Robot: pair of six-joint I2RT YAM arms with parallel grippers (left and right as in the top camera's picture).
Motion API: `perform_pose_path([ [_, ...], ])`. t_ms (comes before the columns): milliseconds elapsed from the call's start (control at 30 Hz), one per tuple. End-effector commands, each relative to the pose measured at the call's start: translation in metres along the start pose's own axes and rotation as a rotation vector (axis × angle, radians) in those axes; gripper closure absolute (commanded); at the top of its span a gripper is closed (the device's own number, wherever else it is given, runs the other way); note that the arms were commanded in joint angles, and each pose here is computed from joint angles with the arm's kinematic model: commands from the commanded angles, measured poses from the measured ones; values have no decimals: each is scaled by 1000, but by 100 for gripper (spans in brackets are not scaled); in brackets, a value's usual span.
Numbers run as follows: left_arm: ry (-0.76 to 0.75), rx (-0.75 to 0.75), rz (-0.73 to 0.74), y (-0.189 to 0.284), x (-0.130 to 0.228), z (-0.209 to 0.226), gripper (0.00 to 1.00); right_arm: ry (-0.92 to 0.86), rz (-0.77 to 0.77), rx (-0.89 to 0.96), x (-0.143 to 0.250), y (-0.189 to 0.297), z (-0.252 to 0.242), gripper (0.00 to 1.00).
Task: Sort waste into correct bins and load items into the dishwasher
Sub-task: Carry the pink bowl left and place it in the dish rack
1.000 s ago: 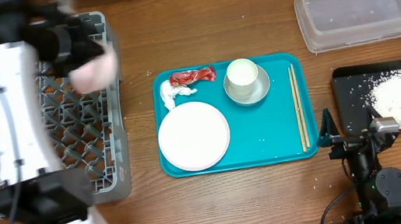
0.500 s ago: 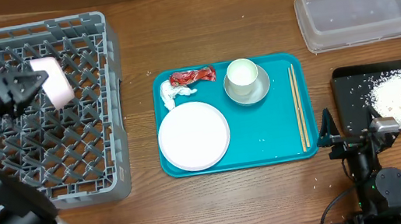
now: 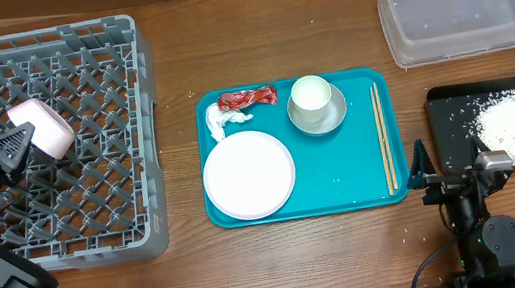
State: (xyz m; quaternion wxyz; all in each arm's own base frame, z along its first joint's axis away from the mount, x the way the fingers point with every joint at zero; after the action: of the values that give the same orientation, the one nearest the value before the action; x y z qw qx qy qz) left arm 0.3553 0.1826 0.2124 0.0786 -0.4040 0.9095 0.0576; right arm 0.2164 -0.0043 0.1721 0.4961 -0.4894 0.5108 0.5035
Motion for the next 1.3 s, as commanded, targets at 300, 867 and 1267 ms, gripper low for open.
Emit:
perform_pose_path([
  [300, -165, 28, -10, 0, -31, -13, 96, 7, -4, -8, 2, 0, 1, 0],
  [867, -150, 52, 17, -13, -53, 58, 96, 7, -4, -8, 2, 0, 1, 0],
  [1267, 0, 41, -14, 2, -71, 56, 32, 7, -4, -8, 2, 0, 1, 0],
])
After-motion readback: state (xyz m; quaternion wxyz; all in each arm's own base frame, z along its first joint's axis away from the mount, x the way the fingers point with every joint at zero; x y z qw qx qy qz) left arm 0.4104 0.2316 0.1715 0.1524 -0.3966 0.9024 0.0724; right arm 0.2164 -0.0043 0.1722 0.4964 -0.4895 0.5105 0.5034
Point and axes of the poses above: each gripper's point midway between its finger pads, its own y axis back along the fingers, its own z axis along the line the jaws close on, x = y × z, the point moved 3 cm from there along y, back along the fingers, and after that the axes turned 10 degrees about y, right-handed, at the moved point
